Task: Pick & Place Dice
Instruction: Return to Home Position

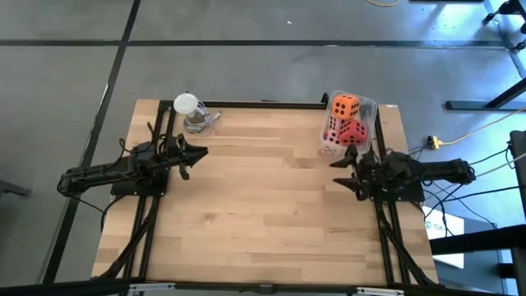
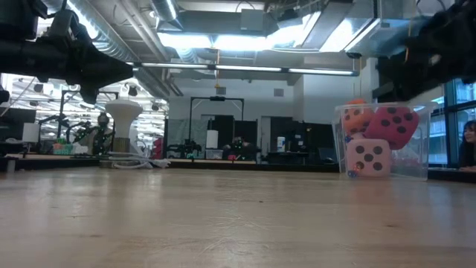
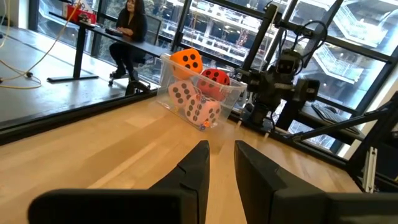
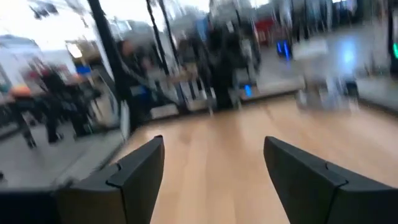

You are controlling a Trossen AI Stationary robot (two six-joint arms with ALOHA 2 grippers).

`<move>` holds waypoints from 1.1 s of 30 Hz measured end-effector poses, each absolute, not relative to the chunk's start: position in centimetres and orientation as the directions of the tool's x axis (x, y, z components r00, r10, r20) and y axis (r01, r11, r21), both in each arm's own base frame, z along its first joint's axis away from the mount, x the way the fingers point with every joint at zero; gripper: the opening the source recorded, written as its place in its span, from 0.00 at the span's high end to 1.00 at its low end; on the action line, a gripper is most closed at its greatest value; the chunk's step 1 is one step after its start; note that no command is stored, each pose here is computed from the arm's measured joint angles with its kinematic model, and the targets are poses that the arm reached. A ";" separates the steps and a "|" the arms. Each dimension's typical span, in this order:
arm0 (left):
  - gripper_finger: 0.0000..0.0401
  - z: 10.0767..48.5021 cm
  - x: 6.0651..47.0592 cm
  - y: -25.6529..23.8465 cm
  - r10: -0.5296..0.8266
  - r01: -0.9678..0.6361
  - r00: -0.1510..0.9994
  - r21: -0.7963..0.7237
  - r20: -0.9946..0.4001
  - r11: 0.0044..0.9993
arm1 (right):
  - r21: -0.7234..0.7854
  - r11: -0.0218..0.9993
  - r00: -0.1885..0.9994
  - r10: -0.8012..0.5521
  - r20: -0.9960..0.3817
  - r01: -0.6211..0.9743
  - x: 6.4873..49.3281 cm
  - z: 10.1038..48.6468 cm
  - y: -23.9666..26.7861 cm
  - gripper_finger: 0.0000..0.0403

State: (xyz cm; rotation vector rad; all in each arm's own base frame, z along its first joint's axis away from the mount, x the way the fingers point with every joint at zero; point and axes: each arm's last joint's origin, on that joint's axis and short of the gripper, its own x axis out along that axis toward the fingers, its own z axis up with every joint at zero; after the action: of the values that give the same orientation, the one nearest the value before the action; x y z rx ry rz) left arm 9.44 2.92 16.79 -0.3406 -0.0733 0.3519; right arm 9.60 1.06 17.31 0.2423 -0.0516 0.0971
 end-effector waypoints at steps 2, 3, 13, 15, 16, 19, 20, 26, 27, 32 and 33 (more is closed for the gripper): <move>0.82 16.8 9.4 2.9 0.350 -0.325 0.937 -0.339 0.012 0.883 | 0.249 0.964 0.996 0.088 0.019 -0.090 9.6 16.9 1.0 0.33; 0.82 16.8 9.4 2.9 0.350 -0.326 0.937 -0.340 0.012 0.882 | 0.239 0.966 0.995 0.099 0.022 -0.101 9.6 16.9 1.1 0.33; 0.82 16.8 9.4 2.9 0.352 -0.328 0.936 -0.340 0.012 0.882 | 0.173 0.979 0.994 0.113 0.006 -0.112 9.7 16.8 1.1 0.33; 0.83 16.8 9.4 2.9 0.352 -0.328 0.936 -0.340 0.012 0.882 | 0.174 0.978 0.994 0.113 0.005 -0.112 9.7 16.8 1.1 0.33; 0.82 16.8 9.4 2.9 0.352 -0.328 0.936 -0.340 0.012 0.882 | 0.174 0.978 0.994 0.113 0.005 -0.112 9.7 16.8 1.1 0.33; 0.83 16.8 9.4 2.9 0.353 -0.328 0.936 -0.340 0.012 0.882 | 0.174 0.978 0.994 0.113 0.005 -0.112 9.7 16.8 1.1 0.33; 0.83 16.8 9.4 2.9 0.353 -0.328 0.936 -0.340 0.012 0.882 | 0.174 0.978 0.994 0.113 0.005 -0.112 9.7 16.8 1.1 0.33; 0.83 16.8 9.4 2.9 0.353 -0.328 0.936 -0.340 0.012 0.881 | 0.174 0.978 0.994 0.113 0.005 -0.112 9.7 16.8 1.1 0.33; 0.83 16.8 9.4 2.9 0.353 -0.328 0.936 -0.340 0.012 0.881 | 0.174 0.978 0.994 0.113 0.005 -0.112 9.7 16.8 1.1 0.33; 0.83 16.8 9.4 2.9 0.354 -0.329 0.935 -0.340 0.013 0.881 | 0.174 0.978 0.994 0.113 0.005 -0.112 9.7 16.8 1.1 0.33; 0.83 16.8 9.4 2.9 0.354 -0.329 0.935 -0.340 0.012 0.881 | 0.174 0.978 0.994 0.113 0.005 -0.112 9.7 16.8 1.1 0.33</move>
State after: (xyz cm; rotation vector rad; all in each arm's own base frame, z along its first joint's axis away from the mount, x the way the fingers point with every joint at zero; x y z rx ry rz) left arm 9.43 2.93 16.80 -0.3404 -0.0747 0.3556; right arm 9.72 1.10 16.83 0.1746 0.0047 0.1131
